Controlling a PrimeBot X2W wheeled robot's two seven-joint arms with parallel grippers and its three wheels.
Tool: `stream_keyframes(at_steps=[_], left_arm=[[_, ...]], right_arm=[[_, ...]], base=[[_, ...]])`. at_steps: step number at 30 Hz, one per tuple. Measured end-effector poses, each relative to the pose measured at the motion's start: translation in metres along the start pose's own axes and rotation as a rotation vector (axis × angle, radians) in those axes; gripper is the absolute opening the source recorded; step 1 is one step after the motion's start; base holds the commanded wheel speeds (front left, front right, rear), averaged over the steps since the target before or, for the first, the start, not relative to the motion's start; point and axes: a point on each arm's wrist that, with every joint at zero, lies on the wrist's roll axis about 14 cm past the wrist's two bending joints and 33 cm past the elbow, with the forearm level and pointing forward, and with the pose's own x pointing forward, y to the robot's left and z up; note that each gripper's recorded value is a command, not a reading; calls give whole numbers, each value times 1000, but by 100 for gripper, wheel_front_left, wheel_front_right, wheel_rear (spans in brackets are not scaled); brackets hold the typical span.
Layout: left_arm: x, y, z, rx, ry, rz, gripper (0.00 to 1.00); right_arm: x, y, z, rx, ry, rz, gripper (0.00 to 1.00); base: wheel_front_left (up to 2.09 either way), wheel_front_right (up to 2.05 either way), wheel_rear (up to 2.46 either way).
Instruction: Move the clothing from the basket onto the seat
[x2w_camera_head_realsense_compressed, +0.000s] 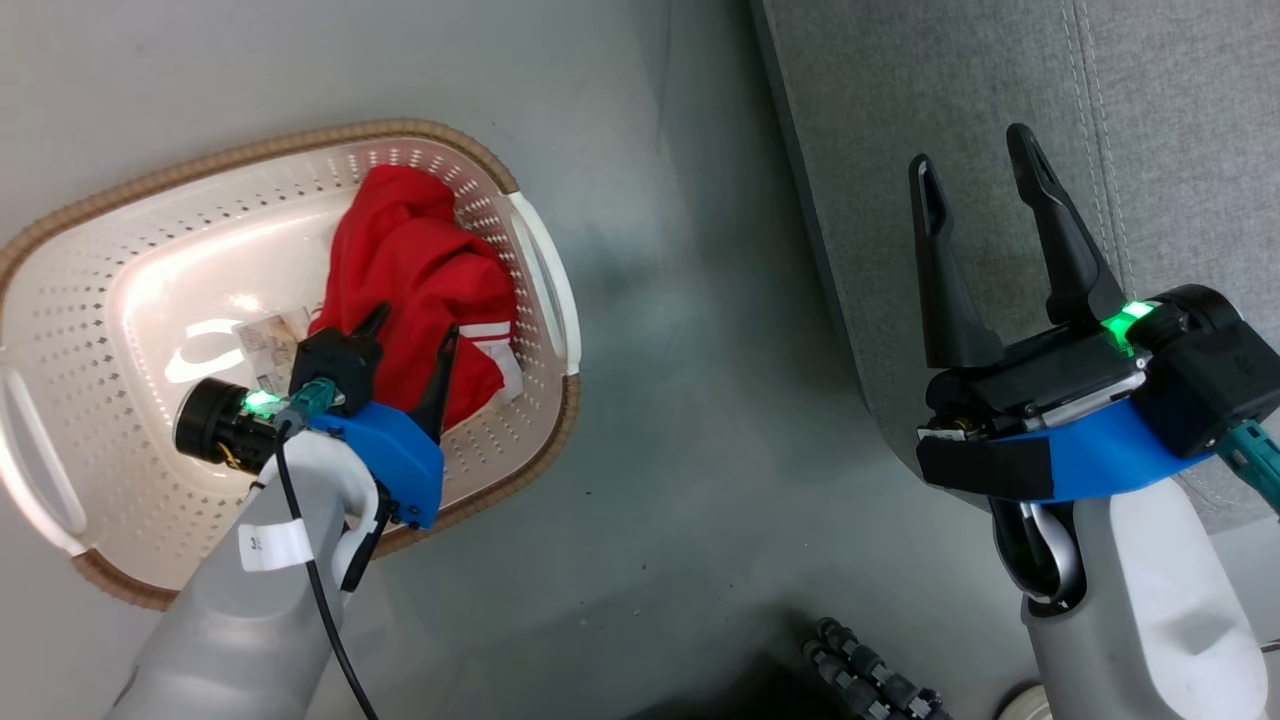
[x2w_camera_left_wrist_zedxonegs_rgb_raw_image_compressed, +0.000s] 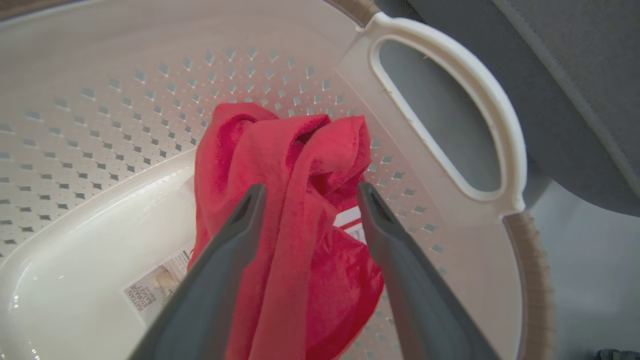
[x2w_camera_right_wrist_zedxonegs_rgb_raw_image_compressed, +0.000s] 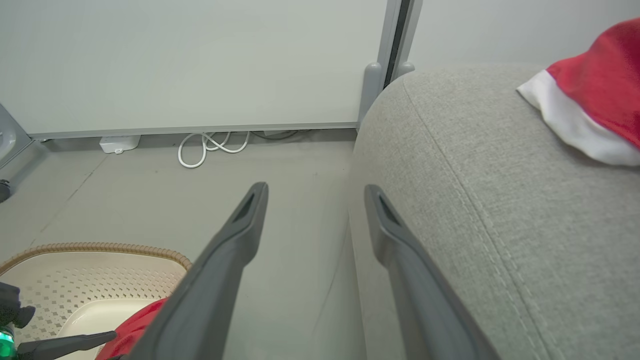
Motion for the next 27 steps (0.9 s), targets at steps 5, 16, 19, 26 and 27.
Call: stream_keyframes(at_steps=[5,16,19,26,27], left_arm=[[7,7,-20,-23,62,13,100],[14,9,-53,-96,182,38,100],[15,10,-55,-94,198,37,40],[14,7,-53,-87,205,28,0],[14,7,-53,-88,205,28,0]], right_arm=[[-1,-3,-8,2,19,-7,100],[-3,-4,-18,9,39,-11,100],[-3,-4,-19,16,43,-11,100],[-2,-3,-18,20,38,-9,100],[-2,-2,-17,21,37,-9,100]], base=[[0,0,0],[0,0,0],[0,0,0],[0,0,0],[0,0,0]])
